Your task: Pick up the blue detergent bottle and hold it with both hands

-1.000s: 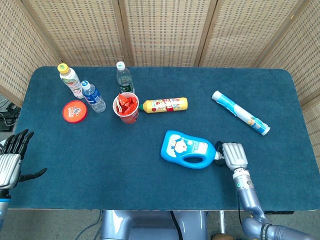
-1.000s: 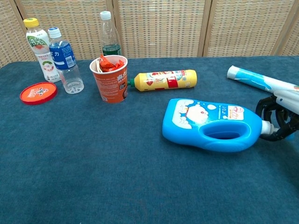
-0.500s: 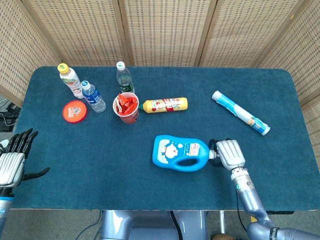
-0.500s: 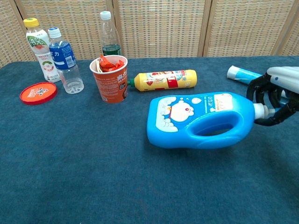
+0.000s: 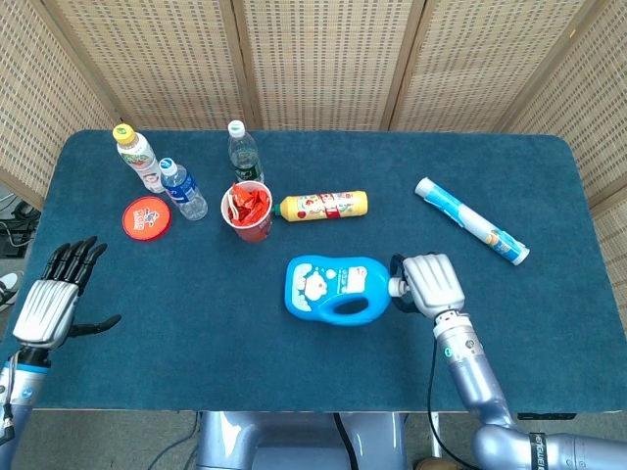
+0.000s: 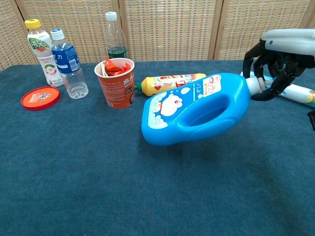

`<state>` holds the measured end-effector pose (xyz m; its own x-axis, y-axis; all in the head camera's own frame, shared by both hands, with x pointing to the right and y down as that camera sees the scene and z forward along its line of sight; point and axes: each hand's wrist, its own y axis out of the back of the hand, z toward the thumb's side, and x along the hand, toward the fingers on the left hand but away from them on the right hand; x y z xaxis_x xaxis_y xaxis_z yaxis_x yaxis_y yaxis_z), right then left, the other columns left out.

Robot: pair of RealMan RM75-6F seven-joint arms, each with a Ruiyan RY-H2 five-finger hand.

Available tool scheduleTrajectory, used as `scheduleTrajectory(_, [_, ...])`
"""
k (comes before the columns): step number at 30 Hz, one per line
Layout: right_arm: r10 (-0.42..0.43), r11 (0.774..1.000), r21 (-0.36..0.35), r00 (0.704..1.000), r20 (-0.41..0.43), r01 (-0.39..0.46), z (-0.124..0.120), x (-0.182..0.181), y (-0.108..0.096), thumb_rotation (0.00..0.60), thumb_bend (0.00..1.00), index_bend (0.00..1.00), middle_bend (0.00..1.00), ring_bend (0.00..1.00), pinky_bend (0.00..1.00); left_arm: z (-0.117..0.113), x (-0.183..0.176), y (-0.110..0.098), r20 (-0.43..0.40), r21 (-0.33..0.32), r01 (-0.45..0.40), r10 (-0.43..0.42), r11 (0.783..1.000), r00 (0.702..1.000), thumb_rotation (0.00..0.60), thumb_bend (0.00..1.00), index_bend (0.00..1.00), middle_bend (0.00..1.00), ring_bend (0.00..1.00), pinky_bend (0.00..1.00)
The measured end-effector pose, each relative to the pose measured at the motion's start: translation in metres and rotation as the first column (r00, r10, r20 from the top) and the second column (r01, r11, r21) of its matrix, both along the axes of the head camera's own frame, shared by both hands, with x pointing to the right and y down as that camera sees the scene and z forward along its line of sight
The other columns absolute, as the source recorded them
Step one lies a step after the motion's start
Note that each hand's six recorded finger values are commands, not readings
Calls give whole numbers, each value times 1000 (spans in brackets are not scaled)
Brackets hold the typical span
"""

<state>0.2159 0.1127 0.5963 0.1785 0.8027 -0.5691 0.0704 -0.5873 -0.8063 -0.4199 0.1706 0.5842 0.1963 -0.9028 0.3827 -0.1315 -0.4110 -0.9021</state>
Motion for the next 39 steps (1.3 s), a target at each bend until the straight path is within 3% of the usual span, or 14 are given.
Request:
scheduleTrajectory(13, [190, 978, -99, 978, 84, -181, -21, -40, -32, 600, 791, 717, 769, 778, 563, -10, 63, -34, -93, 82, -156, 163, 984, 982, 600, 0, 0, 0, 0, 2])
scheduleTrajectory(23, [394, 917, -120, 909, 135, -380, -34, -63, -55, 600, 802, 710, 769, 782, 579, -22, 125, -53, -157, 179, -272, 301, 945, 941, 600, 0, 50, 0, 15, 102])
scheduleTrajectory(29, [458, 886, -143, 881, 123, -441, -26, -74, -56, 600, 805, 709, 768, 785, 579, -16, 164, -57, -165, 221, -309, 348, 925, 923, 600, 0, 96, 11, 45, 144])
scheduleTrajectory(39, [507, 855, -204, 851, 139, -476, -22, -79, -50, 600, 811, 709, 769, 787, 579, 4, 224, -73, -129, 282, -329, 375, 902, 918, 600, 0, 61, 13, 45, 142])
